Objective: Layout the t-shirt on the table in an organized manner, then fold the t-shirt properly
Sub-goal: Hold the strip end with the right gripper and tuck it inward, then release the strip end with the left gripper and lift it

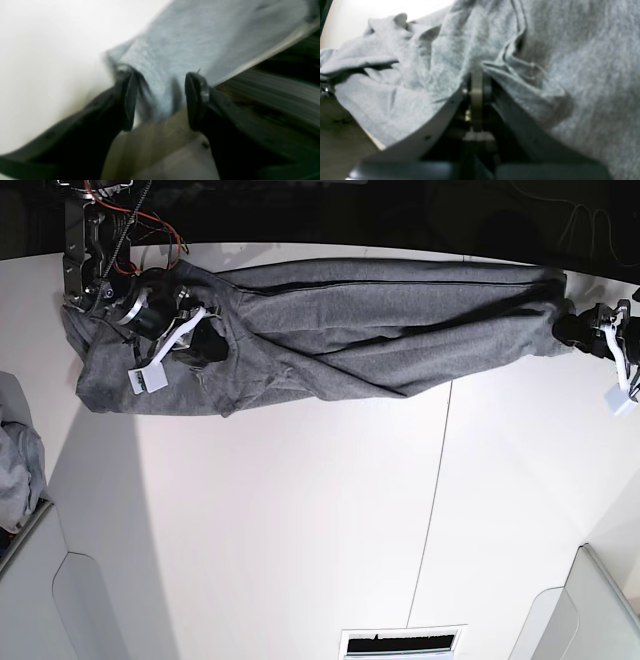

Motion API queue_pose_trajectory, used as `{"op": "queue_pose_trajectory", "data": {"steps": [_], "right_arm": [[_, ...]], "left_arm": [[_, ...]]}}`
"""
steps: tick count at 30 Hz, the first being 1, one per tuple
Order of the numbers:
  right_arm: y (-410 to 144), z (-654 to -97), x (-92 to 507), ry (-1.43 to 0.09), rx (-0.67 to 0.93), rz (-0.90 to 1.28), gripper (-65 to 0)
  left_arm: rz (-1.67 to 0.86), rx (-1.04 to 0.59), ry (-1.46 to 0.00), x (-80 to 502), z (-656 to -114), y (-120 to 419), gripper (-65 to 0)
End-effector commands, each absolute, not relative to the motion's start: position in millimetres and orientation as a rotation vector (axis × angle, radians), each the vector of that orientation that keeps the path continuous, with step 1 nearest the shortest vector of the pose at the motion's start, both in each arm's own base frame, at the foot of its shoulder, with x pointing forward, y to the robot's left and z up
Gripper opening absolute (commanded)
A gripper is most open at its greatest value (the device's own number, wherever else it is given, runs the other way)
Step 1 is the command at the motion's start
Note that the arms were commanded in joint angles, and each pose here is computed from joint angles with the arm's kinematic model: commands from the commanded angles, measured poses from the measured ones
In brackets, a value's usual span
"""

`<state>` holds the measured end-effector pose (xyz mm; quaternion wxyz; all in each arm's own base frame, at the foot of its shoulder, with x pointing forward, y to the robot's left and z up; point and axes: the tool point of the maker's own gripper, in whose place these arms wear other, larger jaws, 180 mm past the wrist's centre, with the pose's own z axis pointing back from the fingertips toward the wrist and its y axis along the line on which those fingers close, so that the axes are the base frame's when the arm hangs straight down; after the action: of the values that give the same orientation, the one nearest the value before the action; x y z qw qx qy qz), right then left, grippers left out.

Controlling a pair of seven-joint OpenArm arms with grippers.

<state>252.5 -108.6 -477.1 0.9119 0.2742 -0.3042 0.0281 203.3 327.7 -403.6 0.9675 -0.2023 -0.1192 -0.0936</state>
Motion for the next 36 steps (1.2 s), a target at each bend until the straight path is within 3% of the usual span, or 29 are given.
{"op": "queue_pose_trajectory", "data": {"steps": [1,8,12,17,28,36], "right_arm": [[-131,-482,254,-0.602,0.482,0.064,-65.0],[-146,-479,258,-0.615,0.456,0.061,-65.0],[-145,-479,259,-0.616,0.459,0.06,-65.0],[-146,-479,259,-0.616,0.458,0.06,-65.0],[-146,-479,258,-0.613,0.458,0.061,-65.0],[-146,-480,257,-0.609,0.458,0.061,-65.0]], "left_arm": [[-0.197,-0.367,-0.274,212,-392,344,-31.4],[-0.094,-0.336,-0.313,210,-395,373,-31.4],[0.049,-0.466,-0.4,221,-388,363,-30.9],[0.145,-0.557,-0.431,221,-402,345,-25.8],[0.142,-0.553,-0.418,215,-426,327,-25.9],[0.249,-0.597,-0.589,242,-375,362,-25.9]]}}
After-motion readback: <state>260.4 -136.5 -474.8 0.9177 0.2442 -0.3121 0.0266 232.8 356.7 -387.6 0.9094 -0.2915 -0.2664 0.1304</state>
